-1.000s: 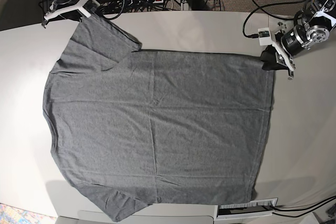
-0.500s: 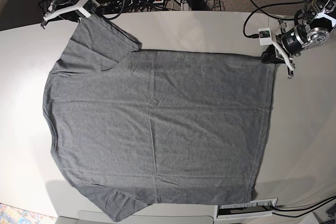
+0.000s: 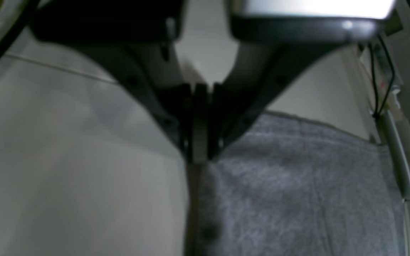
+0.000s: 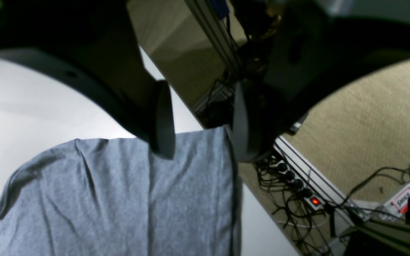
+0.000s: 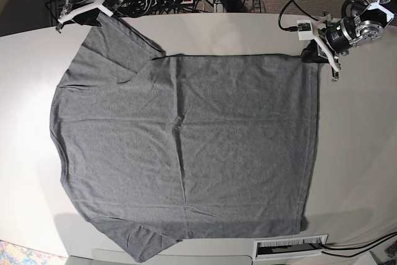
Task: Fold the T-shirt properly
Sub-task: 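Grasp the shirt corner with the left gripper, right gripper at the other shoulder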
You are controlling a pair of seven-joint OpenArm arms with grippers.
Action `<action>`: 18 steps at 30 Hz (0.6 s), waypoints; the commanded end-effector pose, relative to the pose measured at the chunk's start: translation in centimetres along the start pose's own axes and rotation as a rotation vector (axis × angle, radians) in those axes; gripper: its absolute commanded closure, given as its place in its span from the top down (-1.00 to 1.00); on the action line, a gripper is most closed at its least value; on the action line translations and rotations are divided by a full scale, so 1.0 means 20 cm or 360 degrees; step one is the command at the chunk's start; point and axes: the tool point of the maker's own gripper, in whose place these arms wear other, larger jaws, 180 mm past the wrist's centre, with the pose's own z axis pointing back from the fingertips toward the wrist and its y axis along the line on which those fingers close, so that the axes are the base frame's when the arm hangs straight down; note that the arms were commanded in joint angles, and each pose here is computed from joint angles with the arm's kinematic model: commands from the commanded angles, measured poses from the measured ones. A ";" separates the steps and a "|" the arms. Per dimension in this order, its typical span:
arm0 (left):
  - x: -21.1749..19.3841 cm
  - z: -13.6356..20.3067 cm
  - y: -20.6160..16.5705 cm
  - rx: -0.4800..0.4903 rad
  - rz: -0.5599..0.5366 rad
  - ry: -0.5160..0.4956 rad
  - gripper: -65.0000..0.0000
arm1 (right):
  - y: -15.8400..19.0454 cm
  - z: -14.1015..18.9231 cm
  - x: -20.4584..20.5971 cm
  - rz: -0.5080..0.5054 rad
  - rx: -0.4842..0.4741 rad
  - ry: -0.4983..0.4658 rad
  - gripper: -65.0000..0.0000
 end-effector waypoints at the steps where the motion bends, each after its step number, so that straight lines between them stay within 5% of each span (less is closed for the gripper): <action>1: -0.02 0.02 -0.04 -0.0069 -0.0014 0.0016 -1.00 | -0.02 0.02 0.03 0.0018 -0.0015 -0.0036 -0.14; 18: -0.01 0.01 -0.04 -0.0066 -0.0009 0.0001 -1.00 | -0.13 -0.16 -0.06 -0.0058 -0.0091 -0.0029 -0.14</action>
